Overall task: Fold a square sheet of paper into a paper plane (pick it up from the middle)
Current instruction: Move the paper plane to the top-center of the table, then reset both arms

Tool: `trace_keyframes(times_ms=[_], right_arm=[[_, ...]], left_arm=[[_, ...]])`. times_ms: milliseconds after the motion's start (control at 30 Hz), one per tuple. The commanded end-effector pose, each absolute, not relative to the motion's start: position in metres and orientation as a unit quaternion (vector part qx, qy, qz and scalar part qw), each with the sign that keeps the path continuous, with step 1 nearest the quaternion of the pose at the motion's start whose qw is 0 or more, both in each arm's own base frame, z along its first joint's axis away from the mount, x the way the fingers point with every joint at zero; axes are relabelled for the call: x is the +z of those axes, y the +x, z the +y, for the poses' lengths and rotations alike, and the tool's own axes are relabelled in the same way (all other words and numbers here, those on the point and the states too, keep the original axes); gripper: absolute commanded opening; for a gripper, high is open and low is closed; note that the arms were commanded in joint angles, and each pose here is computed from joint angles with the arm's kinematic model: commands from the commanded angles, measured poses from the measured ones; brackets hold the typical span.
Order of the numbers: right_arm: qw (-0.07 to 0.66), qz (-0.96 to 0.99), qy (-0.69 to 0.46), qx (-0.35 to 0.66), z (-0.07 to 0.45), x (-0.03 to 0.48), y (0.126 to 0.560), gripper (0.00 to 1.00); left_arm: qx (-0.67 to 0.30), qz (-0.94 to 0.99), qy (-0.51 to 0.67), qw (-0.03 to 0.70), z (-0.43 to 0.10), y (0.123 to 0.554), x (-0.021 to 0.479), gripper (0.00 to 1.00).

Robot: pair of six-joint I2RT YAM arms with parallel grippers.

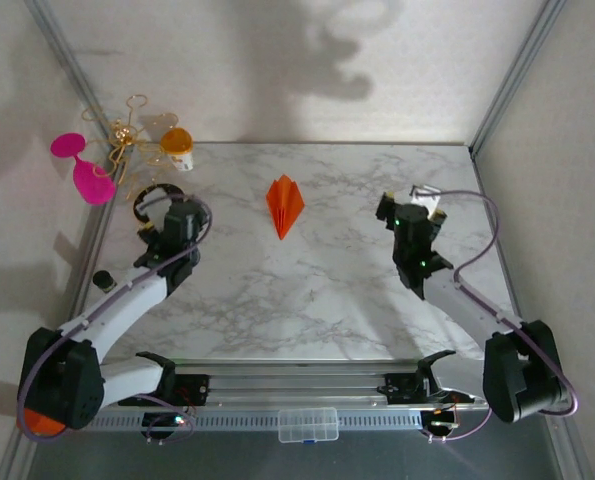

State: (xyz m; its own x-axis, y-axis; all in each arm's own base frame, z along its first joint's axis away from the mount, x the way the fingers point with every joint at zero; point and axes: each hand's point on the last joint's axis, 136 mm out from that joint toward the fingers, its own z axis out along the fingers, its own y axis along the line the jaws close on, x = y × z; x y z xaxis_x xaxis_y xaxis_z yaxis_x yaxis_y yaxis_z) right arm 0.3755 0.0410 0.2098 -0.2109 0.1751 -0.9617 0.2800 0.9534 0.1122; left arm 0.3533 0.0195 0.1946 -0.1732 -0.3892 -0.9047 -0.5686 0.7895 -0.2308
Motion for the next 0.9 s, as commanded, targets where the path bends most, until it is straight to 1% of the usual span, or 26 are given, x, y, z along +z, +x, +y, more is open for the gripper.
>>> trace_keyframes(times_ms=[0, 133, 200, 300, 600, 667, 700, 867], right_arm=[[0.670, 0.713, 0.187, -0.087, 0.003, 0.227, 0.359, 0.99], [0.668, 0.709, 0.197, -0.109, -0.020, 0.201, 0.347, 0.99], [0.654, 0.722, 0.195, -0.117, -0.027, 0.187, 0.349, 0.99], [0.654, 0.729, 0.169, -0.107, -0.026, 0.175, 0.354, 0.99], [0.668, 0.737, 0.067, -0.078, -0.001, 0.157, 0.371, 0.99], [0.677, 0.730, 0.057, -0.069, 0.001, 0.159, 0.373, 0.99], [0.673, 0.735, 0.051, -0.067, 0.000, 0.149, 0.367, 0.99], [0.679, 0.733, 0.038, -0.030, -0.001, 0.142, 0.366, 0.99]], left_arm=[[0.118, 0.697, -0.350, 0.614, 0.056, 0.329, 0.206, 0.99], [0.130, 0.677, -0.358, 0.630, 0.081, 0.310, 0.187, 0.99], [0.121, 0.677, -0.357, 0.632, 0.088, 0.309, 0.178, 1.00], [0.111, 0.682, -0.338, 0.639, 0.091, 0.312, 0.164, 0.99], [0.043, 0.684, -0.236, 0.688, 0.061, 0.332, 0.158, 1.00], [0.036, 0.685, -0.221, 0.694, 0.056, 0.335, 0.158, 1.00], [0.028, 0.684, -0.214, 0.697, 0.053, 0.337, 0.159, 0.99], [0.011, 0.687, -0.183, 0.703, 0.043, 0.345, 0.158, 0.99]])
